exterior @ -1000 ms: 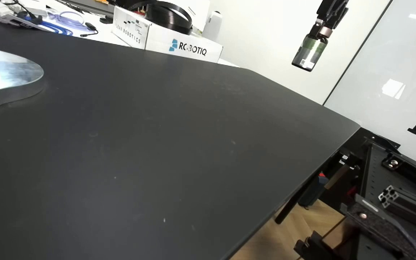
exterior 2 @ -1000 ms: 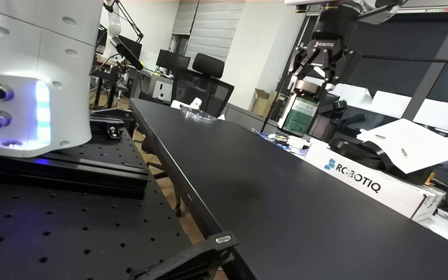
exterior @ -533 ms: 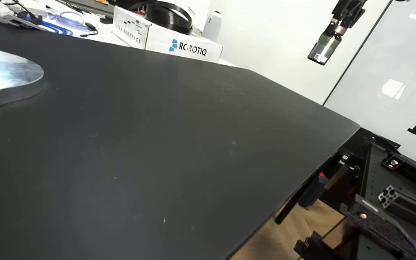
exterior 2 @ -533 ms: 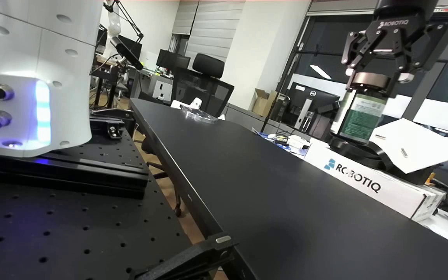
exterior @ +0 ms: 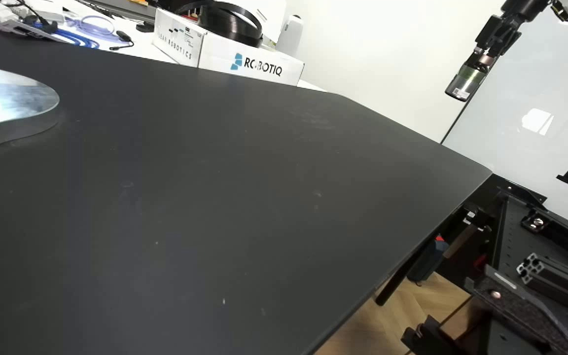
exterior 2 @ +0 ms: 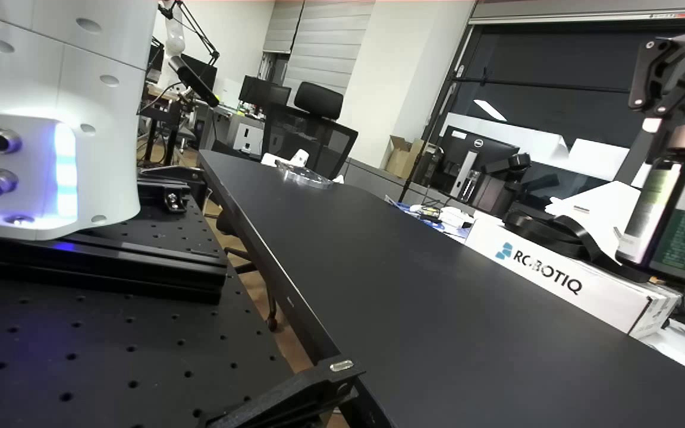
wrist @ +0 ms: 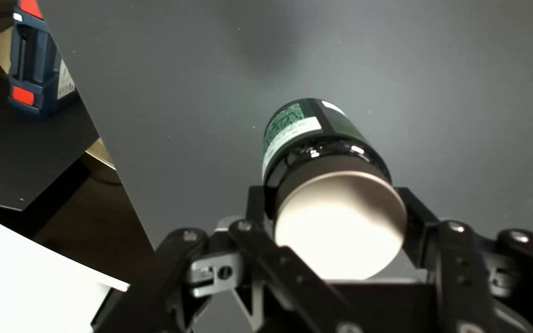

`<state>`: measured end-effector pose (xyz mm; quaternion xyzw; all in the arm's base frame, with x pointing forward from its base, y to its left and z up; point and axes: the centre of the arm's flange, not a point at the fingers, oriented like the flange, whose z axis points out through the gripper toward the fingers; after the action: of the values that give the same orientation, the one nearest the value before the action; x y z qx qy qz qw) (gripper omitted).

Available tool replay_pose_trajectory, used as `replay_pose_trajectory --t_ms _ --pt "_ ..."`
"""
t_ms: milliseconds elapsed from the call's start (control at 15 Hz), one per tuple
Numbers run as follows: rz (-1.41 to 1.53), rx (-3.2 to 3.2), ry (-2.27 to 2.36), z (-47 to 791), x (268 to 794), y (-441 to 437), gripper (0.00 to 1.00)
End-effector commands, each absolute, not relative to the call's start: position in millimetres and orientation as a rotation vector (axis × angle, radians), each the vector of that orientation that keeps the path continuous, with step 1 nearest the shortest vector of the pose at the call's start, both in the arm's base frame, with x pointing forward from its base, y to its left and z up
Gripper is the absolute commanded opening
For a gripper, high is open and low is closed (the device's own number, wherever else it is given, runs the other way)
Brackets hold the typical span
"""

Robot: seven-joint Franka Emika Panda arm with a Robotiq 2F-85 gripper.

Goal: Move the bottle to the right

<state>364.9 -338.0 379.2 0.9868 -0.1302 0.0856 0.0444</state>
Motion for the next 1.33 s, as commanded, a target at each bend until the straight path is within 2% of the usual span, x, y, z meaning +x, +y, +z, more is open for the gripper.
replay_pose_trajectory --t_ms 0,467,533,1267 --pt "0.252 3.014 -0.407 376.1 359.9 -343.8 0.68" --pt "0.246 3.02 -0.381 373.9 364.7 -337.5 0.68" --pt "0.245 3.017 -0.381 371.6 365.4 -343.7 0.43" --pt "0.241 2.999 -0.701 294.4 341.9 -440.3 0.43"
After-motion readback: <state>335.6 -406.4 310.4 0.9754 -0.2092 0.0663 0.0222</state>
